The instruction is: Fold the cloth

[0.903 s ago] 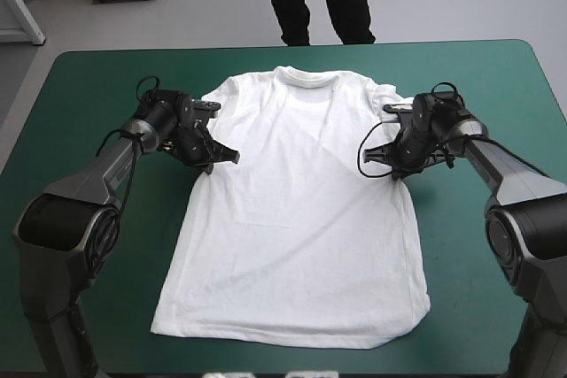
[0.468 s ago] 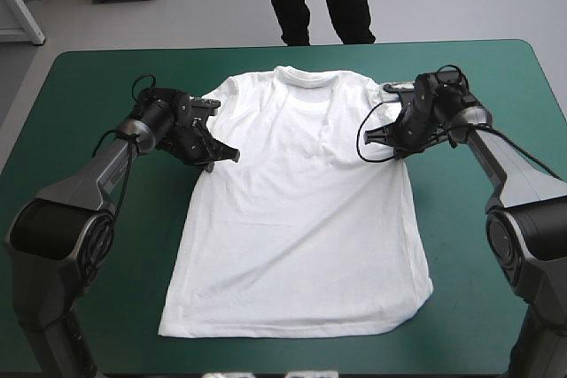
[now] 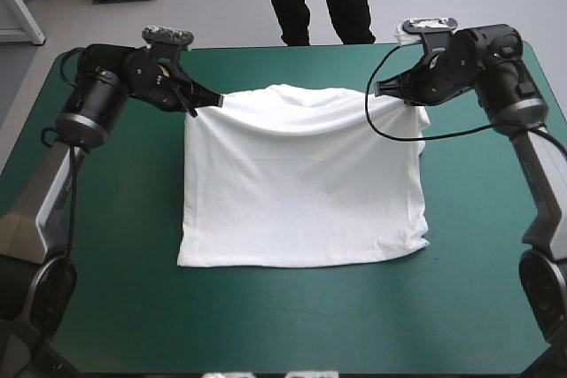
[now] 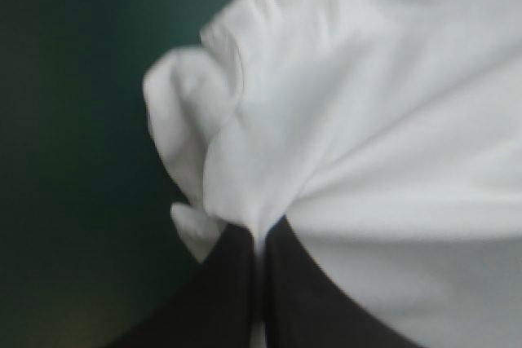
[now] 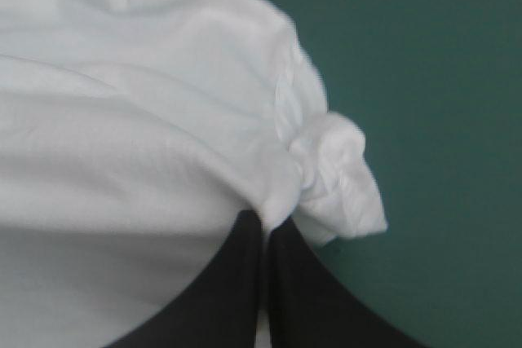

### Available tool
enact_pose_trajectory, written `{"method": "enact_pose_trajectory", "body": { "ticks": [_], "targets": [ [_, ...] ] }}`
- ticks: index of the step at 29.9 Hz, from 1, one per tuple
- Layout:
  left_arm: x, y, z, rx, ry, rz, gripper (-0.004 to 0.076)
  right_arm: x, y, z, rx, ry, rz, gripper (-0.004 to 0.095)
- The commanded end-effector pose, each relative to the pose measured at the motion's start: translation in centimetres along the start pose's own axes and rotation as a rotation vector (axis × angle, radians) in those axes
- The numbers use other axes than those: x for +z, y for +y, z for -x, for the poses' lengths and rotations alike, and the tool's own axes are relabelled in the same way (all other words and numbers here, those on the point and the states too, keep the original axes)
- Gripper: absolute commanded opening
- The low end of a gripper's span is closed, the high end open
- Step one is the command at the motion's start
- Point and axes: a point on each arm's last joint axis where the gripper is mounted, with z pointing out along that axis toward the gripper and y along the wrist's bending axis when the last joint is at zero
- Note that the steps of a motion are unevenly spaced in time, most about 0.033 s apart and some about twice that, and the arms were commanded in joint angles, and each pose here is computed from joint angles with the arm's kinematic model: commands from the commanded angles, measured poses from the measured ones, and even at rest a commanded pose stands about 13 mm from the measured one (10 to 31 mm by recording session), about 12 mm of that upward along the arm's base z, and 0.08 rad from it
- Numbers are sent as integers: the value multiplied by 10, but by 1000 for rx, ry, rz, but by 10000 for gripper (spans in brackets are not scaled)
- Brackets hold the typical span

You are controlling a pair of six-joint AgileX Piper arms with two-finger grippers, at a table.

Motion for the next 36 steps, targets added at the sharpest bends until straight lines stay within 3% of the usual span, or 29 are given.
{"method": "enact_pose_trajectory", "body": {
  "ticks": [1,10,18,23,36],
  "targets": [
    [-76,-3,20,8,-244,5,-9,-69,2,6,-32,-199,1,-17],
    [-166,-7,18,17,-493,13,-9,-150,6,-2,-71,-403,10,-17],
    [-205,-9,10,20,-615,17,-9,-178,8,-3,-79,-498,14,-17],
    [-195,-7,18,24,-644,33,-9,-171,7,7,-86,-548,3,-17],
    [-111,5,75,102,-867,153,-9,-102,-4,66,-212,-806,-183,-17]
  ]
}}
